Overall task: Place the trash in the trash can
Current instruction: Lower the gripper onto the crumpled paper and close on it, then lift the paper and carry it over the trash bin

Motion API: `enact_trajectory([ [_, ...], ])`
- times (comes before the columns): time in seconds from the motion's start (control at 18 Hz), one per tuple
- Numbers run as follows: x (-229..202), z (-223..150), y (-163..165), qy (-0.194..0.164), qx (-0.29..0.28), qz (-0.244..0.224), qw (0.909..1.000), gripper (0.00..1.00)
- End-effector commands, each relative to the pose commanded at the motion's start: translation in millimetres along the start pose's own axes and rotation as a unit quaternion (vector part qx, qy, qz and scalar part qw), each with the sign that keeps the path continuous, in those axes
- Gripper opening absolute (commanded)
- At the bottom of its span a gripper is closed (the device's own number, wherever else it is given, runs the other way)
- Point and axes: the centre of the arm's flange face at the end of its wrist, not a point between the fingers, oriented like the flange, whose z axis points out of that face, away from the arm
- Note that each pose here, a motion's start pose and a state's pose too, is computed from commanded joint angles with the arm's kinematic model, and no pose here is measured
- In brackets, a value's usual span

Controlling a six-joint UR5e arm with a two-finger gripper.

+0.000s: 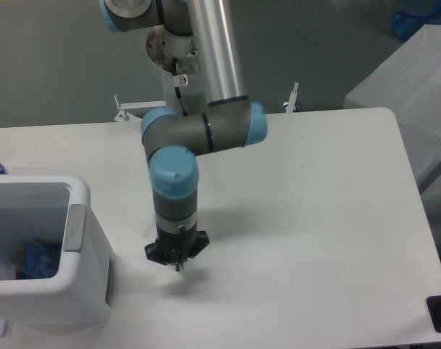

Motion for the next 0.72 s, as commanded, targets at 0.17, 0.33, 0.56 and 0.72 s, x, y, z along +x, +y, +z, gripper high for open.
enact_trajectory([
  [0.17,-9.7,-51.3,-38.6,0.026,0.054,-0.042,0.9973,0.01],
  [0.33,4.4,-104.9,-63.2,0.047,0.103,-0.052,0.9922,0.01],
  [0.56,41.3,-179.5,-76.5,0.078,0.162,-0.024,0.9834,0.03],
  [0.72,91.5,-203.4,-69.1,0.103,0.176,0.012,0.9789,0.03],
])
